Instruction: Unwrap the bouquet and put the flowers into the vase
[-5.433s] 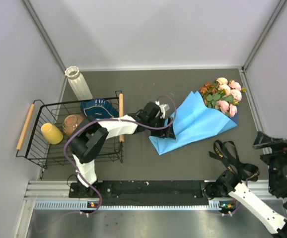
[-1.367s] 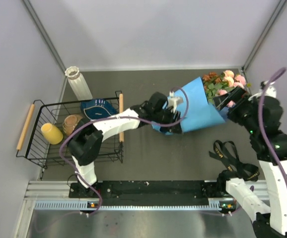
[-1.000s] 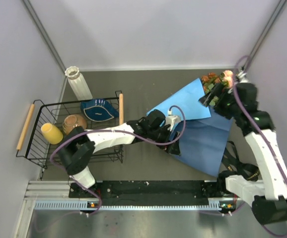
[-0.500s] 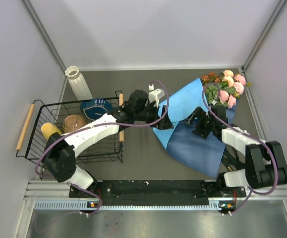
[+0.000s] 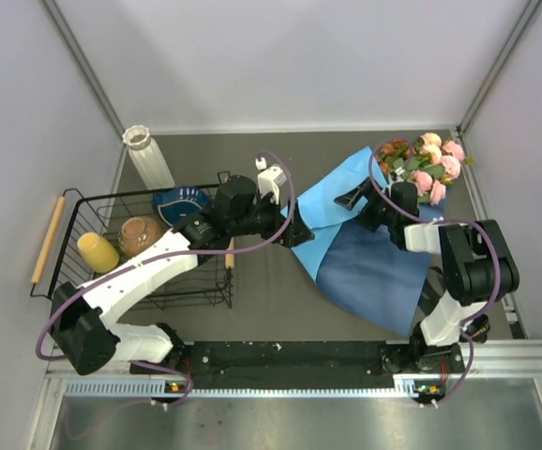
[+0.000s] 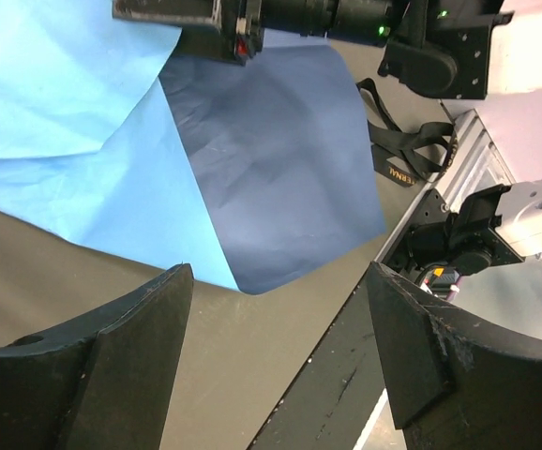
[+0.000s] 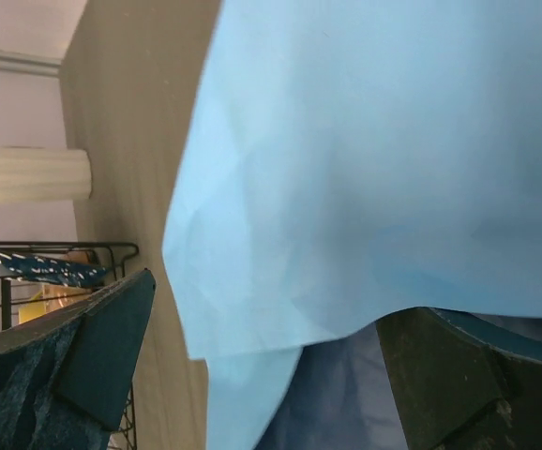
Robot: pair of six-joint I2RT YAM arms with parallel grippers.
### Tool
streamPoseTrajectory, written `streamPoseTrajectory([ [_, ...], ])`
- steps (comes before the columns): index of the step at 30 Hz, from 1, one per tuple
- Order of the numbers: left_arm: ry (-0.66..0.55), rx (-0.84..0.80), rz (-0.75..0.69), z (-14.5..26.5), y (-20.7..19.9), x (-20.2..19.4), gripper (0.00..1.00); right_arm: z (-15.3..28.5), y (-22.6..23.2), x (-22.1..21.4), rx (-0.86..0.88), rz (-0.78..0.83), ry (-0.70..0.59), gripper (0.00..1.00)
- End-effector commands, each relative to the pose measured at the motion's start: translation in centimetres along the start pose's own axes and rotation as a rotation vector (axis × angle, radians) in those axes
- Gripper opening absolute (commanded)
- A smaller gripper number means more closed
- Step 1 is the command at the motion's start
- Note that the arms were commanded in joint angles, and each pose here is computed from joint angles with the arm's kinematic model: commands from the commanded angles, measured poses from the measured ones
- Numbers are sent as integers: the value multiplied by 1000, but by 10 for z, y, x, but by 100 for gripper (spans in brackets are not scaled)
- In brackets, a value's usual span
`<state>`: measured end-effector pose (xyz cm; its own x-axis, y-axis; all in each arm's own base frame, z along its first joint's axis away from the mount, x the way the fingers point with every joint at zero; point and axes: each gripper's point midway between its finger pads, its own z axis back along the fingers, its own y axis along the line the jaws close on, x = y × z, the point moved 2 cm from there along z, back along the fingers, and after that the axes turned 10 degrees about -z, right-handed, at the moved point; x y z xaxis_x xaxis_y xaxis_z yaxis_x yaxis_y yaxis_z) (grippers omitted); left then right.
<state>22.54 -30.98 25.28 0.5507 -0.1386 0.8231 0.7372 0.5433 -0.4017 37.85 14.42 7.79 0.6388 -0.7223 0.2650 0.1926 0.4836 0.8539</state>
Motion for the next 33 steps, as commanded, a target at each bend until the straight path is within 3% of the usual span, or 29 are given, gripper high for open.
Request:
streamPoseTrajectory([
  [1, -38, 29, -1, 8, 3, 5, 80, -8, 54, 36, 163, 149, -91, 98],
  [9, -35, 33, 14, 6, 8, -5, 82, -46, 114, 57, 337, 359, -65, 99],
  [16, 17, -15, 32, 3, 5, -23, 84, -116, 156, 60, 344, 480, -15, 99],
  [20, 36, -49, 48, 7, 0, -32, 84, -147, 205, 62, 454, 532, -1, 99],
  [21, 33, -50, 48, 10, -1, -34, 83, -163, 197, 54, 437, 520, 40, 99],
  [22, 29, -47, 52, 12, -1, -34, 84, -160, 230, 65, 484, 540, 19, 99],
  [23, 26, -44, 51, 13, -1, -34, 84, -165, 214, 59, 376, 489, 94, 99],
  [26, 20, -27, 46, 21, -2, -32, 89, -140, 222, 65, 250, 416, 126, 98],
  [27, 20, -22, 46, 23, -2, -31, 91, -108, 246, 74, 285, 423, 103, 99],
  [33, -51, -35, 53, 35, -8, -22, 93, -23, 195, 61, 179, 314, 160, 99],
])
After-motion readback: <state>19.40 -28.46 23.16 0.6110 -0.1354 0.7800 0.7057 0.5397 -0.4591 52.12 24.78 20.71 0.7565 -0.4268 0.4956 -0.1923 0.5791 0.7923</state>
